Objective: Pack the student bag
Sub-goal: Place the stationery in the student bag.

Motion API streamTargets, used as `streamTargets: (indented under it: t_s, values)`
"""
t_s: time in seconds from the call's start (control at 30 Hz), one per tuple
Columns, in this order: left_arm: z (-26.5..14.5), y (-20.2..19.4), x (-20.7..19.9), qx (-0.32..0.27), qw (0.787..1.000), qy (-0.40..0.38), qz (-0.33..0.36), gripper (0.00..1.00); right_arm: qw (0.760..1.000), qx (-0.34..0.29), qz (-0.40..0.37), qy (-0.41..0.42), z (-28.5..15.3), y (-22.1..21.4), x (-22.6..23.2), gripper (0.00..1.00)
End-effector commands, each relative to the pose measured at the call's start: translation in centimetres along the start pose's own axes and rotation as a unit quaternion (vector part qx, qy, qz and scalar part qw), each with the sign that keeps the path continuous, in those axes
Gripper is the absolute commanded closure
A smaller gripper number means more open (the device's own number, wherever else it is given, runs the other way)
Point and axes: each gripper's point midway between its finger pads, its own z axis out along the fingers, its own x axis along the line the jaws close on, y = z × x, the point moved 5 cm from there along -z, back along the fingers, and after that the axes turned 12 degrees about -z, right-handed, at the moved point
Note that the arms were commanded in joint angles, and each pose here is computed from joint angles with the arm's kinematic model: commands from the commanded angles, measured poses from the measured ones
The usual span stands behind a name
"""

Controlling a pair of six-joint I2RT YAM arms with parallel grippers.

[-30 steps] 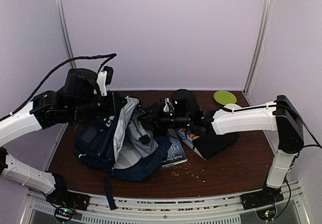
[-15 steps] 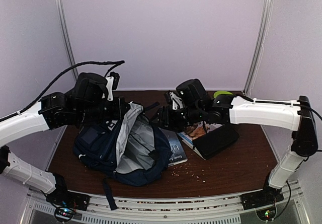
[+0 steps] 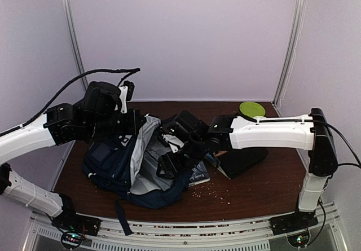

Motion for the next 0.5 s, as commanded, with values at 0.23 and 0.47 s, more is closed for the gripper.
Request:
streamTargets:
  t_s: [0.23,0.47]
  values:
    - [-2.6,4.0,-2.0,-0.086,0.993,-0.062,-0.044,1.0,0.993,-0.116,0.024,0.024,-2.1,3.4,1.1,0.93]
    - [-3.8,4.4,-1.4,-0.101,0.991,-0.064,-0.059,1.0,0.942,-0.274,0.088,0.174,-7.8,6.9,3.1,1.0]
